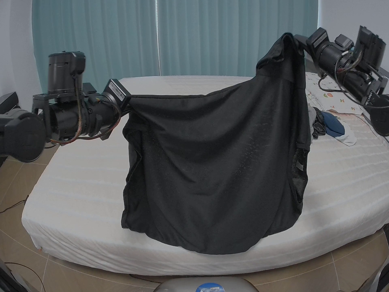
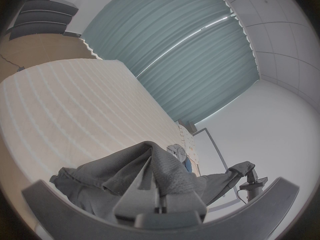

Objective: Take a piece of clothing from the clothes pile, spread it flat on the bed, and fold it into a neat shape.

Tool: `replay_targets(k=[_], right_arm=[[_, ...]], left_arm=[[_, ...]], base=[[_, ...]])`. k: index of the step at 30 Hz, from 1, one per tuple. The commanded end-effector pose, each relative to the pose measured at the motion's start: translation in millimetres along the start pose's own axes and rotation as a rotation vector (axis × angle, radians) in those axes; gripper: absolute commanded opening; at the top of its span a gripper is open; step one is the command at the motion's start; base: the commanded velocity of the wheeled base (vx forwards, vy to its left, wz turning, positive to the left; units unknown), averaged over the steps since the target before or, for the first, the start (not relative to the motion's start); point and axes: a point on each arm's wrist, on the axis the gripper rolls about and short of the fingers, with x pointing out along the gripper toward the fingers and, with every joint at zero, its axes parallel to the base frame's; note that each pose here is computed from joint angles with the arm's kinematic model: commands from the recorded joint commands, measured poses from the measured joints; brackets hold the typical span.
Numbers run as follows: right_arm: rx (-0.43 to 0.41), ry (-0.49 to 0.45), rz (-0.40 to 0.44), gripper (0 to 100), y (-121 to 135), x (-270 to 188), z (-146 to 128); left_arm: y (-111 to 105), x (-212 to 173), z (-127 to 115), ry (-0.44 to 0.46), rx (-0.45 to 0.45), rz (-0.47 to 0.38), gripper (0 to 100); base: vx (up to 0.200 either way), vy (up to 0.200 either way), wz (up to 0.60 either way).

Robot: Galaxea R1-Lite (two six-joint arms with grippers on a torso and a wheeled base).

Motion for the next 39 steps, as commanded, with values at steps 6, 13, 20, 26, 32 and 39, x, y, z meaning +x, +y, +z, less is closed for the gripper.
replay_targets(k=[6,13,20,26,32,39], right_arm=[[-0.008,0.133,-0.131,0,-76,45,-82],[-0.008,0.209,-0.200,0,-118,58,-127],[-0.010,0.253,-0.270,0,-156,66,-159],[-0.018,0.252,-0.305,0,-181,70,-172],[-0.015,0.301,-0.343,100,-209,73,-199],[-0.015,0.323,-0.427,100,-245,66,-211]], left_arm=[[56,93,-23,0.086,-0.014,0.171,0],[103,134,-32,0.116,-0.036,0.277,0],[130,161,-40,0.131,-0.049,0.325,0],[142,170,-36,0.120,-0.061,0.326,0],[159,187,-45,0.131,-0.082,0.325,100],[175,198,-40,0.096,-0.137,0.347,100]], base=[[0.167,0.000,0.00],[0.000,0.000,0.00],[0.000,0.000,0.00],[0.000,0.000,0.00],[0.000,0.000,0.00],[0.000,0.000,0.00]])
